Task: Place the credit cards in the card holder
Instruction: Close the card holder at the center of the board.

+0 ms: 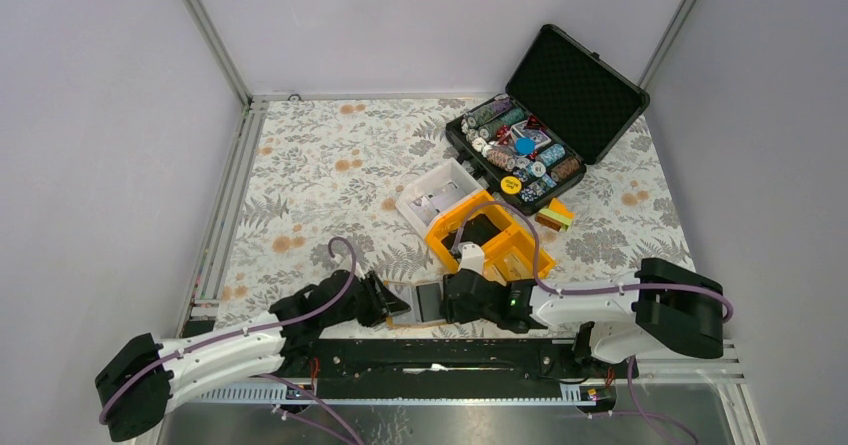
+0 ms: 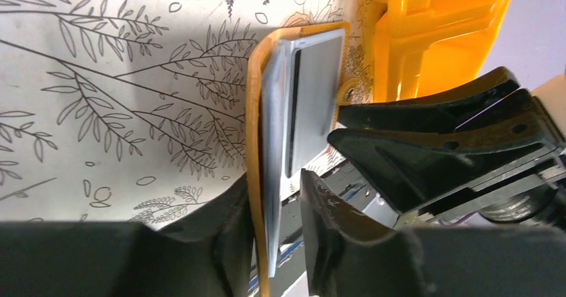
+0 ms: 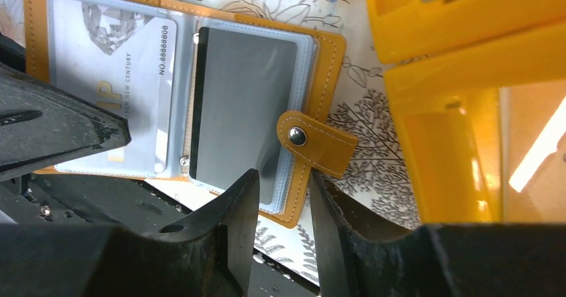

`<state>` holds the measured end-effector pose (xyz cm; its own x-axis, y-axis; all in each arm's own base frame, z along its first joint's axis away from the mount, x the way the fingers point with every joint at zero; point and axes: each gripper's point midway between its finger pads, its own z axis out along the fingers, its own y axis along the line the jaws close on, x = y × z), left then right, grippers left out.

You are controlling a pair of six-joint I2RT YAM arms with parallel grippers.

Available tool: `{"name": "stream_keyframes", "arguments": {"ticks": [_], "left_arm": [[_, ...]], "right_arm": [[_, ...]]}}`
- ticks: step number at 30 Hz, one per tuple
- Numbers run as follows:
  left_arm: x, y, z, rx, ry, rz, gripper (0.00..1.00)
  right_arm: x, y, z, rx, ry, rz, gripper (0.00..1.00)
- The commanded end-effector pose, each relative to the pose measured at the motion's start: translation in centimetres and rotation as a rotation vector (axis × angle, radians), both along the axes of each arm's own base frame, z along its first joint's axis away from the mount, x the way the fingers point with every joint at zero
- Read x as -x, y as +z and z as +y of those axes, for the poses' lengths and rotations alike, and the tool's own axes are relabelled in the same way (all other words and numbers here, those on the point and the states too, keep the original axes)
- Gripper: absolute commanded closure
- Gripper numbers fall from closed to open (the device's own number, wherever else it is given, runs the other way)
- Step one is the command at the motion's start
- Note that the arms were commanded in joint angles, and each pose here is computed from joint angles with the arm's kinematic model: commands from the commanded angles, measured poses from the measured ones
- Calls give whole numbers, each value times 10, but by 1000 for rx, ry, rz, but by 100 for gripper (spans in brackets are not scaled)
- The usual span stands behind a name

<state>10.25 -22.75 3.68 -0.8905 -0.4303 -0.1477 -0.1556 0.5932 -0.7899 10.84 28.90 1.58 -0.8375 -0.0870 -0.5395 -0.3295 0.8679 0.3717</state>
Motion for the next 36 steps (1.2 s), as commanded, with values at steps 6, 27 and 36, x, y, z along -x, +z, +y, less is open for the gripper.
{"name": "stream_keyframes", "arguments": {"ticks": [6,27,36], "left_arm": [[-26,34,18,-275,-33,-160,84],[-45,37,-2,-703,-311,-128,67],[-42,51,-20,-601,-274,-149,56]], "right_arm": [[6,-1,2,69,21,11,57],[-10,28,-27,-3,-79,-105,48],[-8,25,-29,-2,-78,-102,48]]}}
